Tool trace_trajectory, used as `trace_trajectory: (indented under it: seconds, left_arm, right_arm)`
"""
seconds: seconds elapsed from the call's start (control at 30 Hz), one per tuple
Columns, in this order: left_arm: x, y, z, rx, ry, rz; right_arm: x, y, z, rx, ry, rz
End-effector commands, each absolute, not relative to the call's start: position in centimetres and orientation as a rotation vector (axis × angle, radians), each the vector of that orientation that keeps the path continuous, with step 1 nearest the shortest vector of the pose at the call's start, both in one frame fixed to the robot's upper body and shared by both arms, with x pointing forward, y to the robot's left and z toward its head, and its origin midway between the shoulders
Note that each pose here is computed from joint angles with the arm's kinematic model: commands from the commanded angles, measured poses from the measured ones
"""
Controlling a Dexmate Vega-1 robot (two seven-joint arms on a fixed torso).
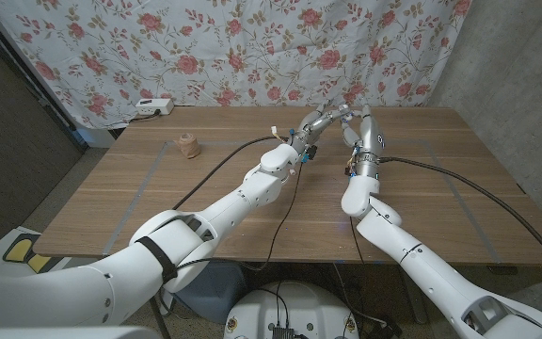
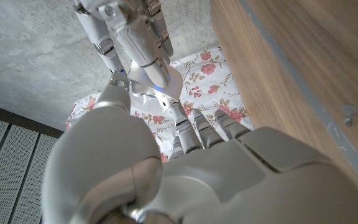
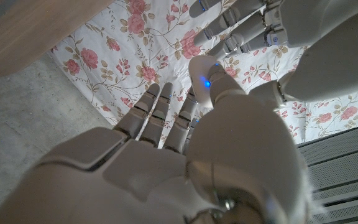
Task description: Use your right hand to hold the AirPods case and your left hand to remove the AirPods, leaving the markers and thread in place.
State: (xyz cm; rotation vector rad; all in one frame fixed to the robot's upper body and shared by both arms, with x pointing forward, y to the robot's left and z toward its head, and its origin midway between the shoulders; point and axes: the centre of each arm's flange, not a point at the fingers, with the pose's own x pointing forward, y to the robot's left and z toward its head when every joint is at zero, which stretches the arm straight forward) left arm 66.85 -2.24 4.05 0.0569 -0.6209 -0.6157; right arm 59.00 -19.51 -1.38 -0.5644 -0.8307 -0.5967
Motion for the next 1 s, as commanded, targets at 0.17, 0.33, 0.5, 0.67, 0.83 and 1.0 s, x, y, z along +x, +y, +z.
trace_trajectory:
  seconds: [0.17,0.33,0.5,0.67,0.83,1.0]
  left_arm:
    - [66.76,-2.28,3.93,0.068,-0.608,-0.625]
    - [66.69,-2.36,3.92,0.098,-0.607,-0.632]
    - [66.83,-2.28,3.87,0.107,-0.607,-0.650]
    - [66.84,-2.24,3.78,0.108,-0.601,-0.658]
    - [66.89,-2.14,3.64,0.105,-0.606,-0.676]
    - [66.86,-1.91,3.57,0.094,-0.609,-0.682]
  right_arm:
    - [58.95,-20.09,-1.63,-0.486,-0.812,-0.566]
    - [58.86,-20.14,-1.60,-0.488,-0.817,-0.566]
    - [58.83,-20.16,-1.60,-0.494,-0.818,-0.566]
    - [58.85,-20.13,-1.67,-0.495,-0.816,-0.562]
    - [58.92,-20.10,-1.75,-0.494,-0.813,-0.559]
    - [59.19,-20.45,-1.91,-0.424,-0.776,-0.522]
